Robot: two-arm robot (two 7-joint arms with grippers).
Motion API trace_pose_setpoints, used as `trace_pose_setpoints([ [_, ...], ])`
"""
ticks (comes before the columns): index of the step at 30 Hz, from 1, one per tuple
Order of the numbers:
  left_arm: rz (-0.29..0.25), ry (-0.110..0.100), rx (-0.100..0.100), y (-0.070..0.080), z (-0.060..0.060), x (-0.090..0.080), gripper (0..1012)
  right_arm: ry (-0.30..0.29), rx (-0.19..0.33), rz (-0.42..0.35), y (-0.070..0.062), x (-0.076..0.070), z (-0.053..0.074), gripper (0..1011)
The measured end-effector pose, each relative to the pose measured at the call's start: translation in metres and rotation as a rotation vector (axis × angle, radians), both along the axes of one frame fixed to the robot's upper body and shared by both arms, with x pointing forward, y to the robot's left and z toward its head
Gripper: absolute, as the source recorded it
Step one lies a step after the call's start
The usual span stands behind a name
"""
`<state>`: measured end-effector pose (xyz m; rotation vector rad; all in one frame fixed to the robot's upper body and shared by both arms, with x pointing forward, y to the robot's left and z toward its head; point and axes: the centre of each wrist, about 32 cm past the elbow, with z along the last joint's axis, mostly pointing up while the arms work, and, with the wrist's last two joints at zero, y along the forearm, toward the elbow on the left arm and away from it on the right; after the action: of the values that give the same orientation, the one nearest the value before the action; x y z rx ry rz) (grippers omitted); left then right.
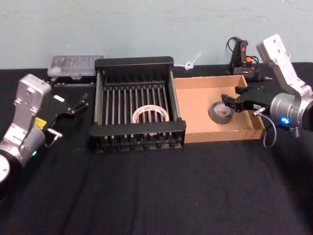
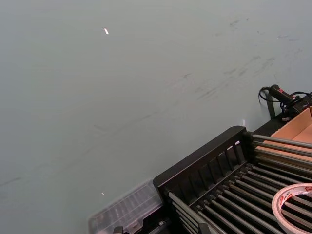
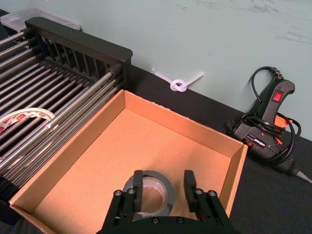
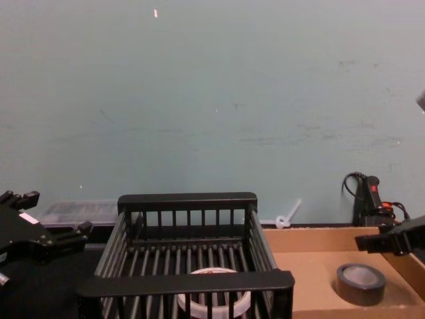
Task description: Pick up the white tape and place it into the black box , Pick up the silver tape and place it into the brown box.
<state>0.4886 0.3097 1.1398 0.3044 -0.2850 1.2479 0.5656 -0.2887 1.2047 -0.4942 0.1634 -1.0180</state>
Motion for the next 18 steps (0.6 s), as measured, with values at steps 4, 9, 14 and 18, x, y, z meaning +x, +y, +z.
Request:
trace_pose_setpoints([
  [4,0.000,0.000,0.000,0.0000,0.0000,0.0000,1001,0.000,0.000,0.000,0.0002,0.0000,0.0001,625],
  [9,0.000,0.000,0.000,0.0000,0.0000,0.0000,1001,0.000,0.001,0.000,0.0002,0.0000,0.0001,781],
  [14,0.000,0.000,0.000,0.0000,0.0000,0.0000,1001,0.000,0.001,0.000,0.0002,0.0000,0.0001,916],
  [18,0.000,0.000,0.000,0.0000,0.0000,0.0000,1002,0.000,0.001,0.000,0.0001,0.0000,0.0001,1003],
])
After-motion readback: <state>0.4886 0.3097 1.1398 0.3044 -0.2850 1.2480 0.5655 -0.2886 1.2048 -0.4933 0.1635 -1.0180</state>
